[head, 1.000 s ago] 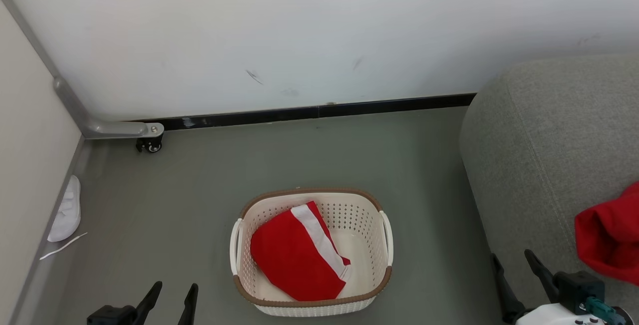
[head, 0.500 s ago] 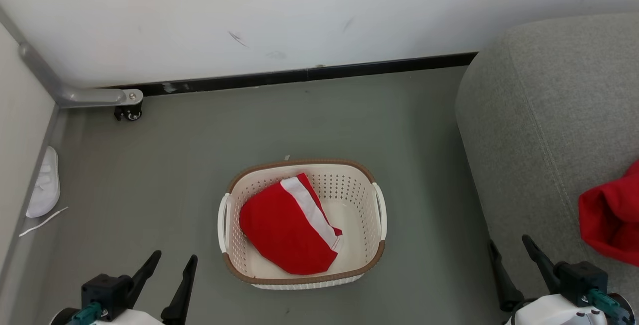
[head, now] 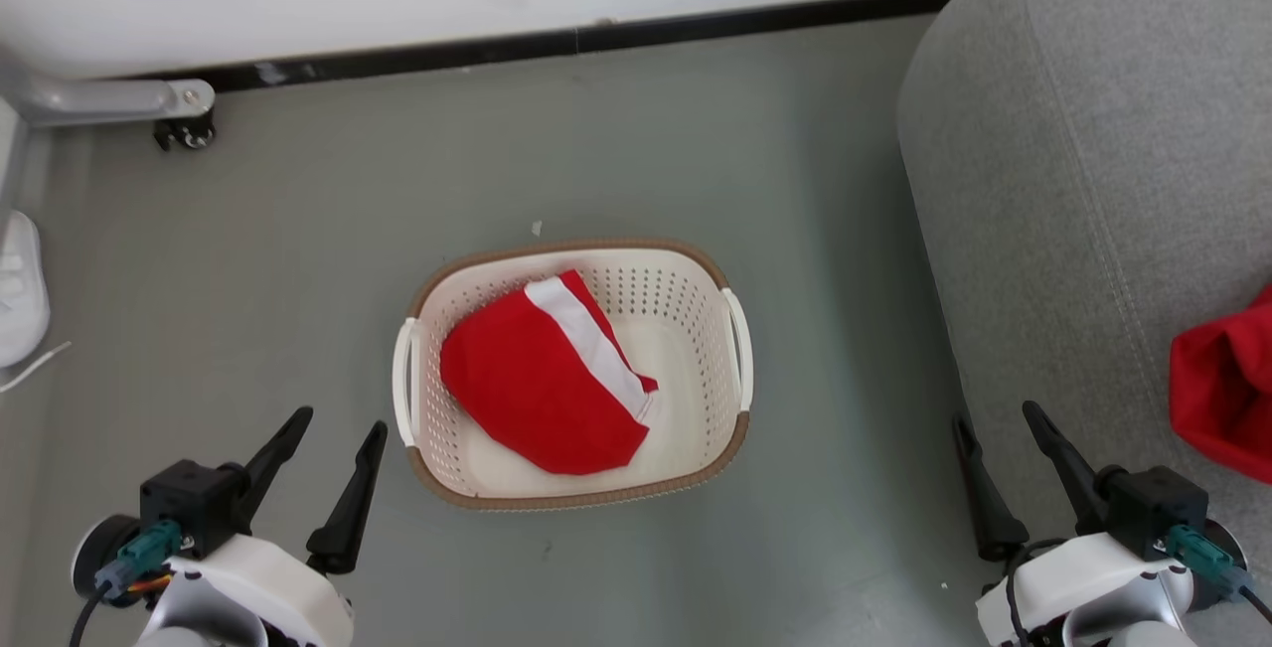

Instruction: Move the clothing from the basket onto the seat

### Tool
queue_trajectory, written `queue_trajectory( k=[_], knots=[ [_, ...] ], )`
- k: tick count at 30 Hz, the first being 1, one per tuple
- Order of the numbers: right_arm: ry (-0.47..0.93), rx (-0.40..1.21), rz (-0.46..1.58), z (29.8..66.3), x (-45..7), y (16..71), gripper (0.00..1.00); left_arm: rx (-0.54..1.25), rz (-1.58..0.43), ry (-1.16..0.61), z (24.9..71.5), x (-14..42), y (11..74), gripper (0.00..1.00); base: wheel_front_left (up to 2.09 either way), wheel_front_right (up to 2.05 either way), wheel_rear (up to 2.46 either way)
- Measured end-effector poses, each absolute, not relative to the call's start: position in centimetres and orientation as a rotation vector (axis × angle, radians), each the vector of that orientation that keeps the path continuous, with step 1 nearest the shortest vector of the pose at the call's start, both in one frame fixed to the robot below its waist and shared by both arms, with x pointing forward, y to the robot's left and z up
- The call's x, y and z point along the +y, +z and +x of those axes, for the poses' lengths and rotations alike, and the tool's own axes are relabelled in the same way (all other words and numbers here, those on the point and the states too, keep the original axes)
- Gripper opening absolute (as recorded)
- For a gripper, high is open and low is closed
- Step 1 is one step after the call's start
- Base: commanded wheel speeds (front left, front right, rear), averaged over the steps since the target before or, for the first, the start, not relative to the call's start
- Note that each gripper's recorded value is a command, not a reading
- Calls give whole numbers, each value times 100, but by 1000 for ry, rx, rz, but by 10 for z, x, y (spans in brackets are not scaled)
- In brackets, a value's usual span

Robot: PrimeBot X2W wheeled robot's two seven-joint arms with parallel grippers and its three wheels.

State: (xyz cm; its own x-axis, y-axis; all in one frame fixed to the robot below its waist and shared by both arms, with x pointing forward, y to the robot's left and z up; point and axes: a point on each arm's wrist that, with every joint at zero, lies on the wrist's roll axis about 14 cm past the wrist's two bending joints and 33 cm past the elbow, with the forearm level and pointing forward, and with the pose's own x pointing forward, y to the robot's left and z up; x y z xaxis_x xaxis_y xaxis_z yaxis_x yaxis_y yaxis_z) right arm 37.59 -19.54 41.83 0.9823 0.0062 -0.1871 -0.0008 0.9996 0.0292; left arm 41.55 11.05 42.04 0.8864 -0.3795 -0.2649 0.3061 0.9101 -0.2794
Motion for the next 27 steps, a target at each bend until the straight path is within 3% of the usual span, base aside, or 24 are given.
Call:
queue_trajectory(
  k=[27],
  knots=[
    [-9,252,67,409,-198,384,100,398,-153,-547,485,68,374,100,0,0,0]
  ],
)
